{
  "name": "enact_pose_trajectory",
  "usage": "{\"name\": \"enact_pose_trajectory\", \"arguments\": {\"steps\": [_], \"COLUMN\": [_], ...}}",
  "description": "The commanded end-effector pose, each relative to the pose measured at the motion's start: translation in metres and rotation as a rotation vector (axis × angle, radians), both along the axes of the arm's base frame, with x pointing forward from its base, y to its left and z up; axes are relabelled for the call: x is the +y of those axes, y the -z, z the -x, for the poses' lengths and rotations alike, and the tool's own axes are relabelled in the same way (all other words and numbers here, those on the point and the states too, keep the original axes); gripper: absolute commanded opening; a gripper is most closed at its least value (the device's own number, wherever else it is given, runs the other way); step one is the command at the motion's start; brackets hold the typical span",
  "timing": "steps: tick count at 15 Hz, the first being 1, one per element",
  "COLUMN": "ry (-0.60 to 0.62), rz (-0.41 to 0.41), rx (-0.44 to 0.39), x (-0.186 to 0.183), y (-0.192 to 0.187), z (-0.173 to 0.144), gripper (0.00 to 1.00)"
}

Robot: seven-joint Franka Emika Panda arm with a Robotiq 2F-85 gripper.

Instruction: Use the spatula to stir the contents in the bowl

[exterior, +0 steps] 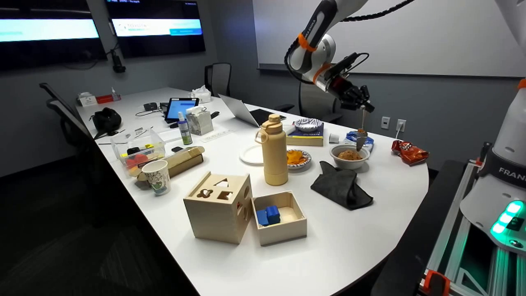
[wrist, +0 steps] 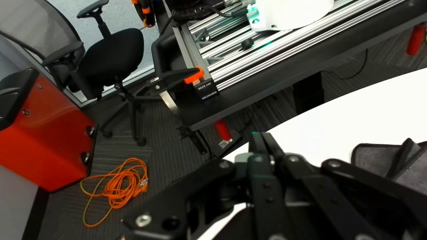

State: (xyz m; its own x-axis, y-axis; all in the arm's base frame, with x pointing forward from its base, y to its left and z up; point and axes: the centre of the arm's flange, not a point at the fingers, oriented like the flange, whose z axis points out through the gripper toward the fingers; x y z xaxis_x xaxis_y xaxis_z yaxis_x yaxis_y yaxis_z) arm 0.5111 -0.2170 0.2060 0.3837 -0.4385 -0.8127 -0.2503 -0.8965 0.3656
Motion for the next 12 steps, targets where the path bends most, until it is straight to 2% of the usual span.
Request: {"name": "enact_pose_trajectory", "arguments": {"steps": [1,7,12], "ry": [-0.020,-0.024,-0.020], "rz": [-0.008,-0.126,-0.235], "rx": [0.042,0.006,-0.062], "x": [0.0058,0.0135,0.0137], "y": [0.0078,0.0109,0.0075], "z": [-0.0039,-0.0066,-0.0104], "gripper": [0.01,0.01,0.01]}}
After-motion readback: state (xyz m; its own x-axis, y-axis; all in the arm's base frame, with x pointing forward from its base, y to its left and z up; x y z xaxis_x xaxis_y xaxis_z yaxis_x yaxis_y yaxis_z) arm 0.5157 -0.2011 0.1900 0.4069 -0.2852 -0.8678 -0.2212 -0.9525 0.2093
